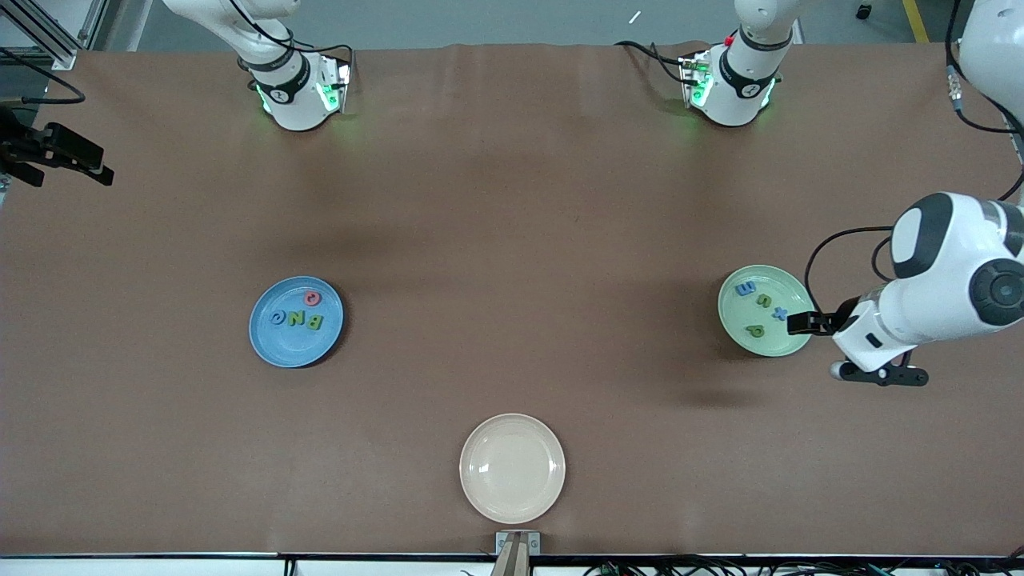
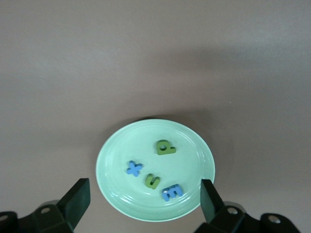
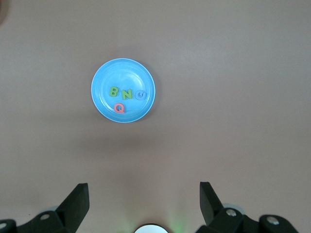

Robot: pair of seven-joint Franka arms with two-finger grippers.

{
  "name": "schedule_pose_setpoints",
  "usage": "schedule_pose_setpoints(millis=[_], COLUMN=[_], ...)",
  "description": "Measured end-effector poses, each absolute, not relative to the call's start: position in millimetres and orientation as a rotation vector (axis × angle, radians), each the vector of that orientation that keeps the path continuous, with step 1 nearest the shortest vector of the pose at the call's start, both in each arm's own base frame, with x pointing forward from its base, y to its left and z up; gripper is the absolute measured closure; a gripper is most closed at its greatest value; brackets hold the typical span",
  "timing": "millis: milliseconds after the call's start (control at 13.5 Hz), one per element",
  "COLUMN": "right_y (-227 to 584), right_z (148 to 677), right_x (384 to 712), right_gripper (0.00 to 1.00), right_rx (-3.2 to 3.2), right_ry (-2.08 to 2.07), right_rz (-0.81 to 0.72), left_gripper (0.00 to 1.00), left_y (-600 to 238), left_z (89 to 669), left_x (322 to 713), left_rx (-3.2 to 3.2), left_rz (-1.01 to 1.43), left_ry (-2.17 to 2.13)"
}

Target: Sort uppercase to blue plate, lowercase to green plate

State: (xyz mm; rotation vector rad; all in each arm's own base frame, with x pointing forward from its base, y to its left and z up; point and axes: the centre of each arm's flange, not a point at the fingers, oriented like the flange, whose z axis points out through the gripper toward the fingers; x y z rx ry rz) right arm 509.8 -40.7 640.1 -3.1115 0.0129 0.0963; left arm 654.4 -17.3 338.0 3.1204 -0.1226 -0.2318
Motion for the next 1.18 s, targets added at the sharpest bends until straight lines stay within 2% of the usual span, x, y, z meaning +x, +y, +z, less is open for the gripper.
schedule_pose_setpoints(millis=[296, 888, 1184], right_y=[-42, -41, -41], right_z=[642, 648, 645], right_x=[512, 516, 516], right_gripper=[0.0, 0.0, 0.0], right_rx=[-3.138, -3.142, -3.141], right_ry=[0.005, -0.001, 0.001], right_rz=[0.062, 0.018, 0.043], left_gripper=[0.0, 0.0, 0.0], left_y=[-31, -36, -33], left_z=[344, 425, 466], left_x=[656, 641, 632], left_rx=[3.118, 3.086, 3.075], left_rz=[-0.25, -0.156, -0.071], left_ry=[-0.077, -0.026, -0.005])
